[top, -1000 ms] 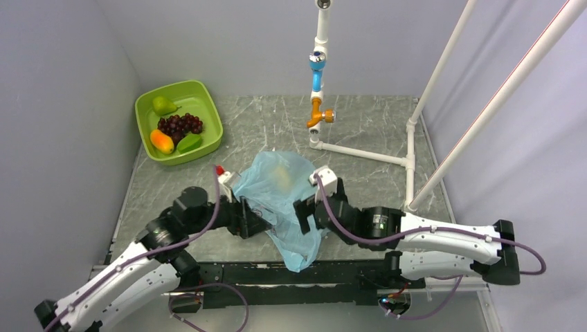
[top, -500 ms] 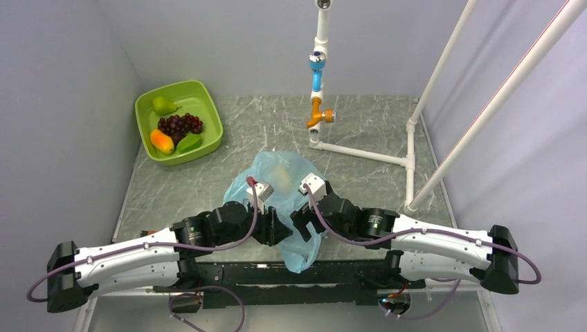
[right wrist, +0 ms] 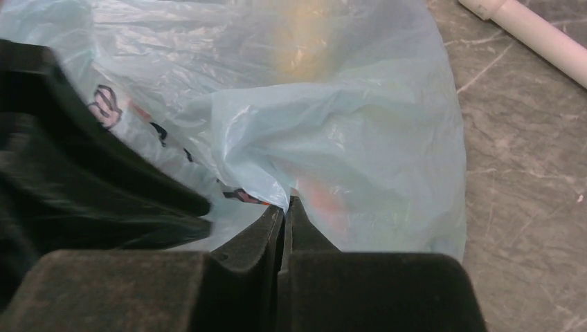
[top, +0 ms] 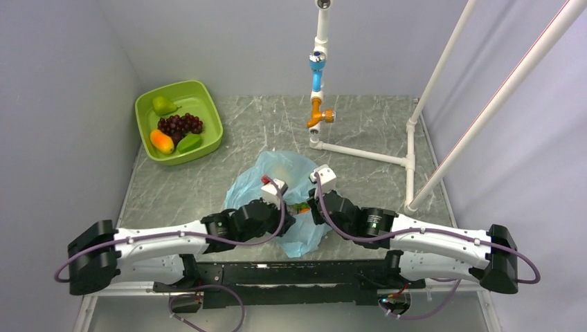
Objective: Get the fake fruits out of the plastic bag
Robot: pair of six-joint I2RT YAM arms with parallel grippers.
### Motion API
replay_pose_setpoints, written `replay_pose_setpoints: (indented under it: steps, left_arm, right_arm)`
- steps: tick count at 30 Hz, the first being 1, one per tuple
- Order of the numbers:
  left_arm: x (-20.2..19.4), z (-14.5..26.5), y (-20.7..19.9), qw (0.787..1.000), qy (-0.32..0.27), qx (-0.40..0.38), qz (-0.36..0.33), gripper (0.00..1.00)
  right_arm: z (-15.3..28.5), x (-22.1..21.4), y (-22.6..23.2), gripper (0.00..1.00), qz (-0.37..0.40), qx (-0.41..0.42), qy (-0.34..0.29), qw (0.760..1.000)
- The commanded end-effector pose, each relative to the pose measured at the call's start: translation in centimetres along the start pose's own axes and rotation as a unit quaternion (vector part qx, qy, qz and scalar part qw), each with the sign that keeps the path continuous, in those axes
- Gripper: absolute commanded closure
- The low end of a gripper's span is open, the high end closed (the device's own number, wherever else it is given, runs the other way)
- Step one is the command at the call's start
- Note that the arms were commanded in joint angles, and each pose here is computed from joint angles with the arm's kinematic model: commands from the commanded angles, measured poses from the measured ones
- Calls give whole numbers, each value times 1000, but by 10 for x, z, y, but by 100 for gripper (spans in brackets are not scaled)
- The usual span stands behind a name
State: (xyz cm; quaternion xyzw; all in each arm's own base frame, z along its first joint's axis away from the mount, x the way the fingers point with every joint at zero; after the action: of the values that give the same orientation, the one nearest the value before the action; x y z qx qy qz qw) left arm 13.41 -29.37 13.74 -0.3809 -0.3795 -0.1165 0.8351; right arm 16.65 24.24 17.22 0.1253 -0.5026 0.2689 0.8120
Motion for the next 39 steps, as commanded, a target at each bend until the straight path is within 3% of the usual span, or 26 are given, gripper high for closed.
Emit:
replay_pose_setpoints:
  steps: [1,6,10,13,17,20,22,28,35,39]
  left_arm:
    - [27,-19,-3,998,-38,49,20,71]
    - [47,-39,3,996,-33,79,28,65]
    - [44,-62,16,993,37,95,51,64]
    - [28,-76,6,995,73,52,41,66]
    - [13,-76,-23,994,82,-56,34,63]
    - [-4,-72,-38,991,96,-92,14,61]
    - [-13,-72,-41,992,96,-87,-2,53]
    - [-19,-77,-36,994,93,-44,-21,8]
    - [-19,-100,-12,993,92,40,-55,6]
    - [-35,-113,-2,992,106,51,-56,5]
  right_arm:
    - [6,42,11,100,-49,23,-50,997]
    - [12,44,9,100,-57,27,-55,996]
    - [18,45,6,100,-70,29,-63,995]
    - [19,40,2,100,-74,22,-63,995]
    - [17,31,-4,100,-73,4,-52,996]
    - [18,29,-7,100,-71,-2,-50,996]
    - [19,29,-8,100,-72,-3,-53,996]
    - [23,25,-9,100,-75,4,-53,996]
    - [25,18,-10,100,-81,9,-50,995]
    - [25,12,-14,100,-78,-2,-38,996]
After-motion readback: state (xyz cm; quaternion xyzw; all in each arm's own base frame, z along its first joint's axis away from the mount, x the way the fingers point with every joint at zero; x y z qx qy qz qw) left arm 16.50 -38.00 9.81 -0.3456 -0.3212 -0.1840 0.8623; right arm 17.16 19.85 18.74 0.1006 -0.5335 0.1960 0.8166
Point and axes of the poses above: each gripper's point midway between its finger pads, its own z axis back along the fingers, its own y axis along the line the jaws close on, x = y × z, the point moved 2 cm from there along z, back along the fingers, and after that the axes turned 8 degrees about z, right-handed, at the moved point
